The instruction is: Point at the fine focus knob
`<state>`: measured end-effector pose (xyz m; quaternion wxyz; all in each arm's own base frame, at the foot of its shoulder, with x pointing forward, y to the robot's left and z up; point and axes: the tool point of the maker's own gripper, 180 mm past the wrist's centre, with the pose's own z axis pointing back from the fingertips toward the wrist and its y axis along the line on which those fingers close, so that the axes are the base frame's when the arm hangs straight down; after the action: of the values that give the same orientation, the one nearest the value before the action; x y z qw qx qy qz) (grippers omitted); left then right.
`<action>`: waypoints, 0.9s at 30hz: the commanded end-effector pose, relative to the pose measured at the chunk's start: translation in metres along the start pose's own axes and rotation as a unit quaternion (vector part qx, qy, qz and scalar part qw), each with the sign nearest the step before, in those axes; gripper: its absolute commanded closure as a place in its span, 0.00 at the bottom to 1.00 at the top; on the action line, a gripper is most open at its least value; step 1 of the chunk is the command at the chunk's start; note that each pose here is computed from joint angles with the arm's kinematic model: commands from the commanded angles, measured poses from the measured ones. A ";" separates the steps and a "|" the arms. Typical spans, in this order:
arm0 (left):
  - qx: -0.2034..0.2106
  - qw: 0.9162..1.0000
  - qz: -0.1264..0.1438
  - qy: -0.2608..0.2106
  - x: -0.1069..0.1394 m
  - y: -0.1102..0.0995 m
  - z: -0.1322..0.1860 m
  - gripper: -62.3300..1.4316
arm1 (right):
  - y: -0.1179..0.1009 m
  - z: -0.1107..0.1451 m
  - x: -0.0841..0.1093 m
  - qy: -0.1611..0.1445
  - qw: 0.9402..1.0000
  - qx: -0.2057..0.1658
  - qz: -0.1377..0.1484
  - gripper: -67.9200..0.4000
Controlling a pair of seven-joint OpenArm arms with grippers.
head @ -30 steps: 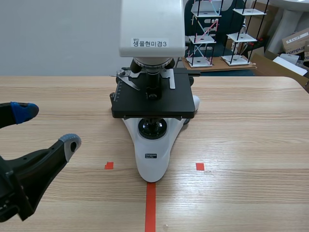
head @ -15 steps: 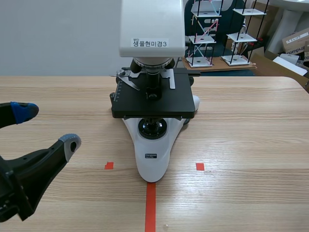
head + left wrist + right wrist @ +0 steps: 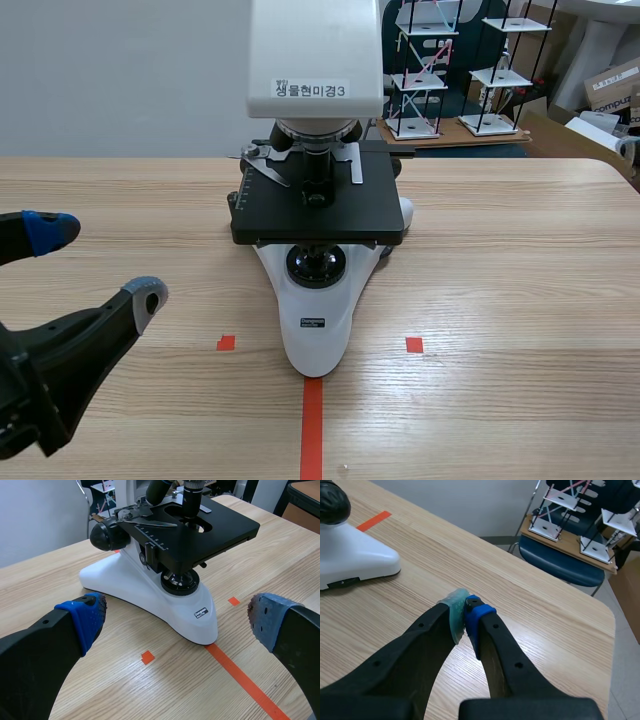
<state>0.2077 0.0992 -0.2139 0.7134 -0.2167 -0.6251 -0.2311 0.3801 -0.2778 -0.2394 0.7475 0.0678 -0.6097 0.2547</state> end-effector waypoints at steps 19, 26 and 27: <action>0.000 1.000 0.000 -0.017 0.010 -0.002 -0.002 0.04 | 0.032 -0.069 0.024 -0.019 0.998 0.054 0.000 0.98; 0.000 1.000 0.000 -0.017 0.010 -0.002 -0.002 0.04 | 0.052 -0.088 0.031 -0.013 0.996 0.087 0.017 0.98; 0.000 1.000 0.000 -0.017 0.010 -0.002 -0.002 0.04 | 0.053 -0.089 0.032 -0.013 0.996 0.087 0.018 0.98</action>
<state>0.2076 0.0992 -0.2146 0.7147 -0.2162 -0.6236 -0.2316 0.4300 -0.1816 -0.2617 0.7391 0.1292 -0.5751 0.3261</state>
